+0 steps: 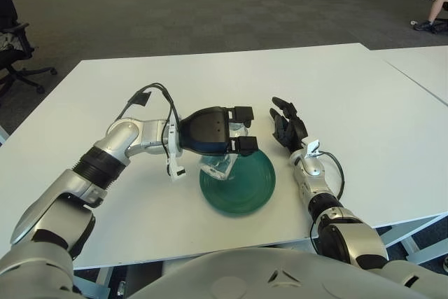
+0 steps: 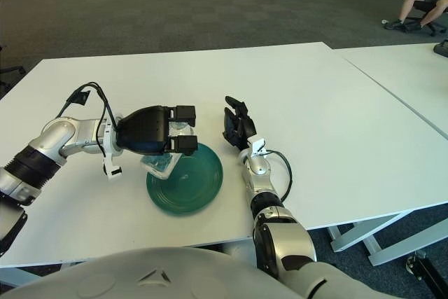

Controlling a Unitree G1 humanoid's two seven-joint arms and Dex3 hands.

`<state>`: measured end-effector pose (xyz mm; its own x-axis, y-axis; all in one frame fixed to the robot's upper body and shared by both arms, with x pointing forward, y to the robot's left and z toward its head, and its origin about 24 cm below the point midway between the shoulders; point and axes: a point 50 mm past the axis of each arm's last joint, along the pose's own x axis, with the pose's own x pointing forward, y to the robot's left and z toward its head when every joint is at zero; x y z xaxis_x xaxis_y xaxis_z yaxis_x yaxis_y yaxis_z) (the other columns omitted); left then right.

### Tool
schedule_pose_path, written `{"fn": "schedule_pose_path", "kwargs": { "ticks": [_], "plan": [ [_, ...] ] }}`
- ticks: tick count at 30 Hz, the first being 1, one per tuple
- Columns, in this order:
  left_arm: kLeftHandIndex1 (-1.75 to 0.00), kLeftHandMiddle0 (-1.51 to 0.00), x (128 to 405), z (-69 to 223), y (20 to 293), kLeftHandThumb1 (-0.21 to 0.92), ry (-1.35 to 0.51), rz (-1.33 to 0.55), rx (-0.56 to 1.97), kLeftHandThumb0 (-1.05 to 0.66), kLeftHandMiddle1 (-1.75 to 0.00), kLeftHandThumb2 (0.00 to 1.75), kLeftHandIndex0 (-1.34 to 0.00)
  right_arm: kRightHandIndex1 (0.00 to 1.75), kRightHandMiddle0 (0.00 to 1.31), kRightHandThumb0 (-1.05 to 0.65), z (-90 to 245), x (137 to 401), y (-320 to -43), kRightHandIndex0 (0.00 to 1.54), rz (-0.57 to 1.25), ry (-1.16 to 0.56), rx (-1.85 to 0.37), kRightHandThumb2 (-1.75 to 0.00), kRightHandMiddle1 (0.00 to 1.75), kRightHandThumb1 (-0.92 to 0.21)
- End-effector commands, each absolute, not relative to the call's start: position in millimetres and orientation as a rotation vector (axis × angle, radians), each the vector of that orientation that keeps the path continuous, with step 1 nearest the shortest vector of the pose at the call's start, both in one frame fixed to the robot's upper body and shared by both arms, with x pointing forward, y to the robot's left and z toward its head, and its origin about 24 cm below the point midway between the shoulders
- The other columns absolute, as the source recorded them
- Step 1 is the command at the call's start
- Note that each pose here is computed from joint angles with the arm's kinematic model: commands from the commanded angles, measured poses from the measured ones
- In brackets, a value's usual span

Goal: Put the bottle into the plate.

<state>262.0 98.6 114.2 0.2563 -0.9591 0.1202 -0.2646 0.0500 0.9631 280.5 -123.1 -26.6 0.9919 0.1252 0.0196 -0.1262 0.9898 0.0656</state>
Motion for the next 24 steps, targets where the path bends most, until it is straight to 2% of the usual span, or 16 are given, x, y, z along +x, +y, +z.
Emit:
{"fn": "schedule_pose_path", "kwargs": {
  "ticks": [1, 19, 24],
  "plan": [
    [-1.74, -0.84, 266.3, 130.7, 94.9, 0.02, -1.292, -0.777, 1.497, 0.00, -1.75, 1.66, -0.60, 0.01, 0.00, -0.63, -45.6, 266.7, -126.2, 0.30, 0.106, 0.084, 0.088, -0.74, 0.61, -0.92],
    [-1.69, -0.88, 267.1, 135.8, 93.0, -0.04, -1.336, -0.833, 1.651, 0.00, -1.75, 1.71, -0.68, 0.00, 0.00, -0.62, -47.0, 266.8, -126.2, 0.29, 0.104, 0.095, 0.082, -0.73, 0.60, -0.92],
    [-1.73, -0.88, 278.1, 103.2, 93.0, -0.04, -1.203, -0.889, 1.720, 0.00, -1.75, 1.72, -0.65, 0.01, 0.00, -0.62, -46.7, 267.5, -126.4, 0.29, 0.101, 0.095, 0.079, -0.73, 0.60, -0.92]
  ]
}}
